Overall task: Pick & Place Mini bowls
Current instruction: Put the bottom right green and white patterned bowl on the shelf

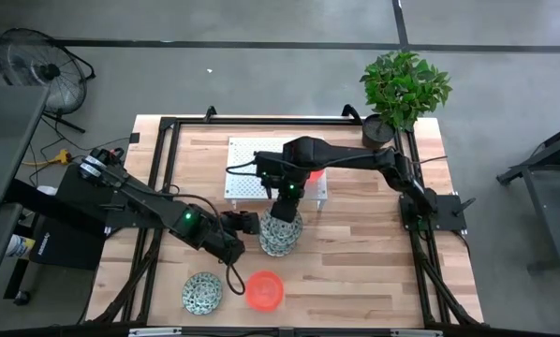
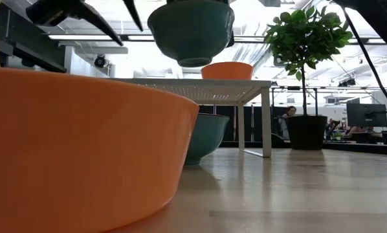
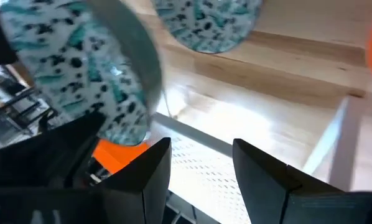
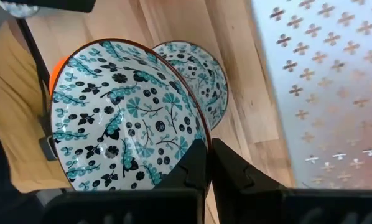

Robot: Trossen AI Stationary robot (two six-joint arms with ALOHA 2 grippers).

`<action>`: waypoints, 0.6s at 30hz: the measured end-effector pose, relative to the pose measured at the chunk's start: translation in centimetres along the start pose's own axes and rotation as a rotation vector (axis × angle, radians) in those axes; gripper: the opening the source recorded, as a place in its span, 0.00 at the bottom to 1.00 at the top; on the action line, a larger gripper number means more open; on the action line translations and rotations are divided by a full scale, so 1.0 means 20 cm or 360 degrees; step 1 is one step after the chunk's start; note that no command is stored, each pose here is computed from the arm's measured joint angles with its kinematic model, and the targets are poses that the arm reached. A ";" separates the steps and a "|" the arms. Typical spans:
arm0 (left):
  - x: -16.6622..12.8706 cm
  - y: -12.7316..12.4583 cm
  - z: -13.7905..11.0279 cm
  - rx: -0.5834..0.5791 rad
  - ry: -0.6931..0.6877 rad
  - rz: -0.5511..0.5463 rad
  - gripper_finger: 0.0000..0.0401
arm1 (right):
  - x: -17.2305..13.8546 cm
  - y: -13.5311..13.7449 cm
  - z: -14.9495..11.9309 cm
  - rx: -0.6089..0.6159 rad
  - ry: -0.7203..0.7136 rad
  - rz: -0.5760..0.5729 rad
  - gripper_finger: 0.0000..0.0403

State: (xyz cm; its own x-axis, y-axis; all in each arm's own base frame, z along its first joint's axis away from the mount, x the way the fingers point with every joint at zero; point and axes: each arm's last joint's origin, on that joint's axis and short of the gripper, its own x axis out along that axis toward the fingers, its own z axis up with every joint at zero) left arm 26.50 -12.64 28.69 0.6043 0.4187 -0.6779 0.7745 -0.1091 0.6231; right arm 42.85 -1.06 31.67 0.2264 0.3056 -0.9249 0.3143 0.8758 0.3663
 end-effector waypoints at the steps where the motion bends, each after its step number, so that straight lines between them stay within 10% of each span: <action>1: 0.00 -0.01 0.00 0.0027 0.0000 -0.0014 0.41 | -0.01 -0.01 0.01 0.0011 -0.0002 0.0009 0.00; 18: 0.02 0.02 0.03 0.0286 0.0059 0.0051 0.41 | -0.04 -0.11 0.07 0.0022 -0.0104 0.0041 0.00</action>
State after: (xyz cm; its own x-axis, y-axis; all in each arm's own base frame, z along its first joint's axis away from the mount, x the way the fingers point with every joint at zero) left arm 27.14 -12.94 28.38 0.6246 0.4448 -0.6419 0.7778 -0.2810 0.5622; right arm 43.20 -3.74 31.82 0.2942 0.3025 -0.9066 0.3200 0.8627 0.3917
